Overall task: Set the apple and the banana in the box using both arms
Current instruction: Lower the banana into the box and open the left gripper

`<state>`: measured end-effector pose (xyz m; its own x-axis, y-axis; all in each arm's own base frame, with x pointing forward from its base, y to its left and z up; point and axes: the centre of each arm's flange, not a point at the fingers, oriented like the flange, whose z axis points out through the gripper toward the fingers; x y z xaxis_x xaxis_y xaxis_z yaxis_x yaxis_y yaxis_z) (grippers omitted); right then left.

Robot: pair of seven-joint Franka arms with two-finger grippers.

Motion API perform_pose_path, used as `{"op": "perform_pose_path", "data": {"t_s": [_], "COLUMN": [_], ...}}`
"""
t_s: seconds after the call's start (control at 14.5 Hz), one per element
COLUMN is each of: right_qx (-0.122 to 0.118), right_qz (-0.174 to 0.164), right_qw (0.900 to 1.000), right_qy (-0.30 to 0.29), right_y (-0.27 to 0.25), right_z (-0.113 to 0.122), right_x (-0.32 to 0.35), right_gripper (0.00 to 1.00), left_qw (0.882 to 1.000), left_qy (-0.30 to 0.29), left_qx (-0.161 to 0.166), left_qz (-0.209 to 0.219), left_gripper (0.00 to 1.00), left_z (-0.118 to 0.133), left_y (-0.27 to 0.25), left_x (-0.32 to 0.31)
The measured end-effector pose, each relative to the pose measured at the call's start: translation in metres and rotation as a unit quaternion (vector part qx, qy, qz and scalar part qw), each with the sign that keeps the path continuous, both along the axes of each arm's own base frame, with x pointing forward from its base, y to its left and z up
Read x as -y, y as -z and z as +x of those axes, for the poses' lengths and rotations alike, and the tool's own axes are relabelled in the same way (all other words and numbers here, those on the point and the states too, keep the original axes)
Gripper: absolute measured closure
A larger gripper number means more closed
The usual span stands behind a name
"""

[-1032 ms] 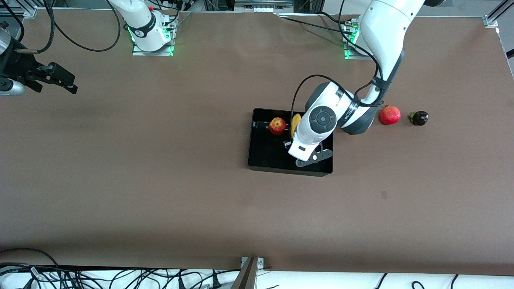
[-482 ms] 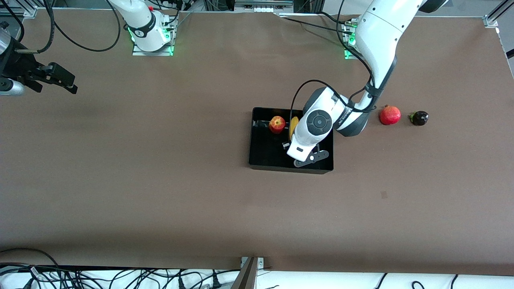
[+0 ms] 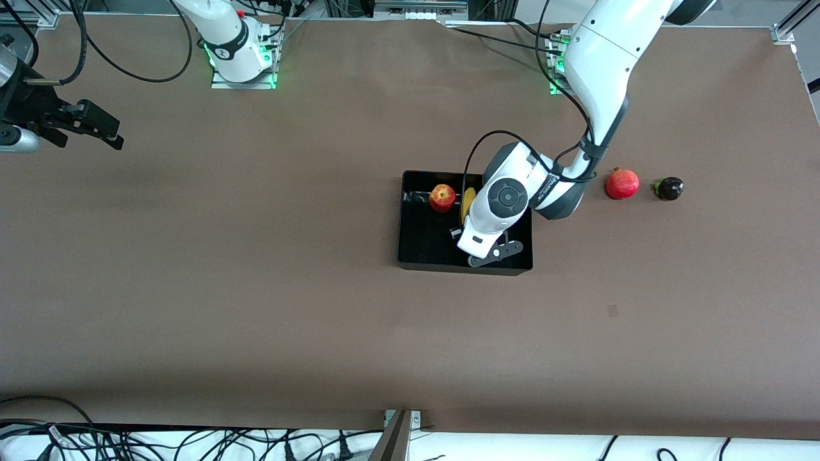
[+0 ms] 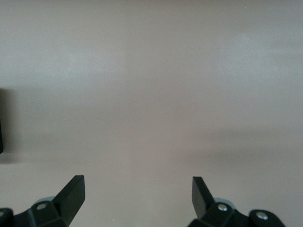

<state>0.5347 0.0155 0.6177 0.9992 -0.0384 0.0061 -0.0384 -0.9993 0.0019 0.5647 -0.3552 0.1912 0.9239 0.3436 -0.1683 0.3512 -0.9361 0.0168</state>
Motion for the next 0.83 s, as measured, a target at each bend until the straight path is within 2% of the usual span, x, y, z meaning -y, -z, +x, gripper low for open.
{"op": "perform_pose_path", "data": {"t_s": [0.34,0.41,0.62,0.83], "right_qx": [0.000,0.000,0.000,0.000], "right_qz": [0.000,0.000,0.000,0.000], "right_qw": [1.000,1.000,1.000,1.000], "right_qy": [0.000,0.000,0.000,0.000], "right_y": [0.000,0.000,0.000,0.000], "right_z": [0.000,0.000,0.000,0.000], "right_x": [0.000,0.000,0.000,0.000], "right_gripper": [0.00,0.00,0.00,0.00], "left_qw": [1.000,1.000,1.000,0.999], "left_qy": [0.004,0.004,0.003,0.030], "left_qx": [0.002,0.005,0.012,0.015], "left_qz": [0.003,0.002,0.004,0.011], "left_gripper": [0.06,0.00,0.00,0.00], "left_z": [0.000,0.001,0.011,0.024], "left_y": [0.000,-0.004,-0.040,-0.113], "left_x": [0.000,0.000,-0.006,-0.038]}}
